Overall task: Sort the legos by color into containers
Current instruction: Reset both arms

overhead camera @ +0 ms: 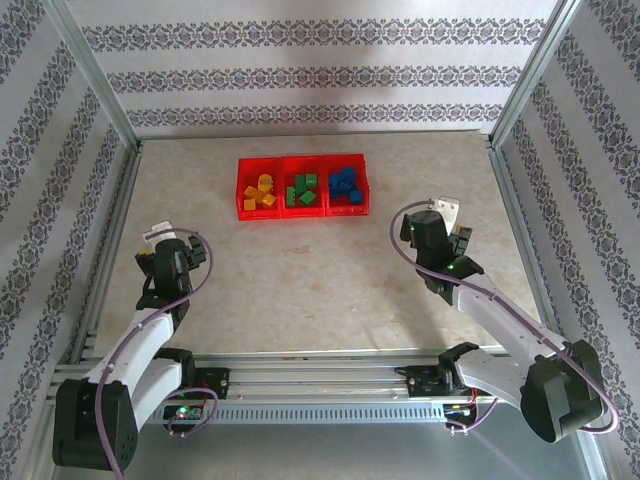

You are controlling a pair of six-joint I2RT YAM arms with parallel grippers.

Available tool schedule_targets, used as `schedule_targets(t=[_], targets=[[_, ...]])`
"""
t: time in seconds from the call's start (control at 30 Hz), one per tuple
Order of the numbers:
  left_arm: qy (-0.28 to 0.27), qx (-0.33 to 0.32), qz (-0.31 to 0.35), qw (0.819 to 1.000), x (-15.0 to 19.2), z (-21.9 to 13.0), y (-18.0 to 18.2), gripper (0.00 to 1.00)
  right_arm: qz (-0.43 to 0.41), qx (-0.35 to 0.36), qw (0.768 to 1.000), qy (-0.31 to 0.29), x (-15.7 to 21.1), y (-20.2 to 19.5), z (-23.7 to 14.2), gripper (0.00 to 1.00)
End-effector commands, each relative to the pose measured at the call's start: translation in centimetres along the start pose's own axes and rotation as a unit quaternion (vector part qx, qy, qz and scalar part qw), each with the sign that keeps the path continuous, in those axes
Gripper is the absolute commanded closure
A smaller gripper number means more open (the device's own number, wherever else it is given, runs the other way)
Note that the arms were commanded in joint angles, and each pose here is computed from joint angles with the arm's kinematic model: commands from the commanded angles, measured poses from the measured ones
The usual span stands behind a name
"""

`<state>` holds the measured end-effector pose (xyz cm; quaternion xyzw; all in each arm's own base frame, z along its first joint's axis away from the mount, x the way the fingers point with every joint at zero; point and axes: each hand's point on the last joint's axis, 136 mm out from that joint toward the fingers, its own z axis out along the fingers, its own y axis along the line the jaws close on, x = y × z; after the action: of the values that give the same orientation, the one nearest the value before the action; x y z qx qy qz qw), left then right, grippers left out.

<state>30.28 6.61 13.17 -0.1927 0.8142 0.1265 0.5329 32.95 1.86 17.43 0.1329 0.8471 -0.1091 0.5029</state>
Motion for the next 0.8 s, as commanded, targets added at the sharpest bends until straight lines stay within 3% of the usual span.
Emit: schedule_targets(t=[0.0, 0.13, 0.4, 0.67, 0.77], targets=[[-0.065, 0.045, 0.002, 0.997, -2.8, 0.6, -1.7, 0.00, -0.022, -0.005, 1.000, -0.015, -1.3, -0.3, 1.2, 0.02], [-0.072, 0.069, 0.020, 0.995, -2.2, 1.9, -3.1, 0.00, 0.009, -0.026, 1.000, -0.010, -1.1, -1.2, 2.8, 0.02], [-0.085, 0.094, 0.050, 0.991, -1.0, 3.7, -4.6, 0.00, 0.048, -0.027, 0.996, -0.065, -1.5, -3.6, 3.6, 0.02], [-0.064, 0.138, 0.066, 0.986, -0.9, 5.0, -6.8, 0.00, 0.036, -0.037, 0.995, -0.081, -0.6, -3.7, 4.3, 0.02], [-0.083, 0.171, 0.062, 0.980, -0.8, 4.9, -7.9, 0.00, 0.029, -0.037, 0.995, -0.087, -0.5, -3.7, 4.4, 0.02]])
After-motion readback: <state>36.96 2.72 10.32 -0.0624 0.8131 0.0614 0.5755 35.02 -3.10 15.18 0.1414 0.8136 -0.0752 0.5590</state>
